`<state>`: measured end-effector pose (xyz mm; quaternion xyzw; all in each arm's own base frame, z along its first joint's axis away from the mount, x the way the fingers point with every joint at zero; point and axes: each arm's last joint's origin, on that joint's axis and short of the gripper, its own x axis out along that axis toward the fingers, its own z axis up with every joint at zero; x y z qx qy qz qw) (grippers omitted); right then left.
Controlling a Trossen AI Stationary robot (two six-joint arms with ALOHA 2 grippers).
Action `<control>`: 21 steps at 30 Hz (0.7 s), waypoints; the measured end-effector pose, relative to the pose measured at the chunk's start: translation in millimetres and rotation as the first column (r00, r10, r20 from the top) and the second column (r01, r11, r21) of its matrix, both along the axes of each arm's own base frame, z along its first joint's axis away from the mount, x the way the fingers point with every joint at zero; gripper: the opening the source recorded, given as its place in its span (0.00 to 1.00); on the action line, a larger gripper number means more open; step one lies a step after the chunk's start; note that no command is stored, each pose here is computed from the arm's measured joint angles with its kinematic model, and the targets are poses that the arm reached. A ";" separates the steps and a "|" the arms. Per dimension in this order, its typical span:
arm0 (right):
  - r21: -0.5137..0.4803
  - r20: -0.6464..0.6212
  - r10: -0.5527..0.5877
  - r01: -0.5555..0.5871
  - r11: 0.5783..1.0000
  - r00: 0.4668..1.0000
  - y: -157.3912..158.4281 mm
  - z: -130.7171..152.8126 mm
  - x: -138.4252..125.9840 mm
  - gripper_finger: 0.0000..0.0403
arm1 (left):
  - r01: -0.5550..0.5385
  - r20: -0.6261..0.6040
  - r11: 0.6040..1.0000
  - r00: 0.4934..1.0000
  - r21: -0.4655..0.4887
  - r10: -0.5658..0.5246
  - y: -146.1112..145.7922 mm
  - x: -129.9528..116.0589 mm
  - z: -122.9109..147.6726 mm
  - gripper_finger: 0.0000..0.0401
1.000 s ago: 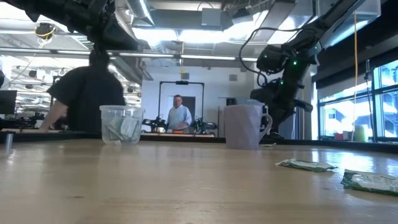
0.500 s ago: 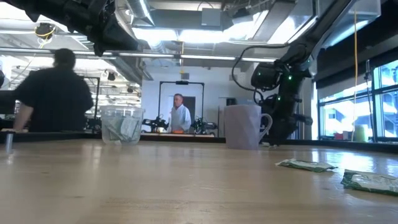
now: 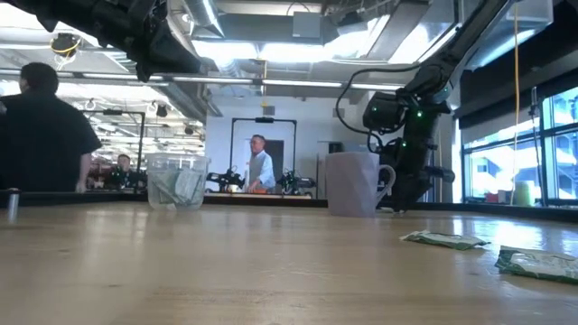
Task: Pick and place Stevia / Truvia into bins
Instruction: Put the light green stevia packet into the transparent container
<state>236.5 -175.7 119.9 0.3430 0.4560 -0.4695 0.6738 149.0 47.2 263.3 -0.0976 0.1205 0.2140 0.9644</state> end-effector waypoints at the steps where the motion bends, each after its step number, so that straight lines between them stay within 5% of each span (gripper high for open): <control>1: 0.001 -0.001 0.000 0.000 1.000 1.000 0.1 -0.1 -0.1 0.16 | -0.001 0.000 1.000 1.000 0.000 0.001 0.1 0.0 0.0 0.17; 9: -0.017 -0.043 0.048 -0.048 0.999 0.998 0.3 -0.7 -1.4 0.02 | 0.000 0.000 1.000 1.000 0.000 0.000 0.0 0.0 0.0 0.17; 21: -0.056 -0.067 0.108 -0.111 0.992 0.992 2.4 19.3 -5.8 0.00 | 0.000 -0.004 1.000 1.000 0.000 0.000 0.0 -0.1 -0.4 0.17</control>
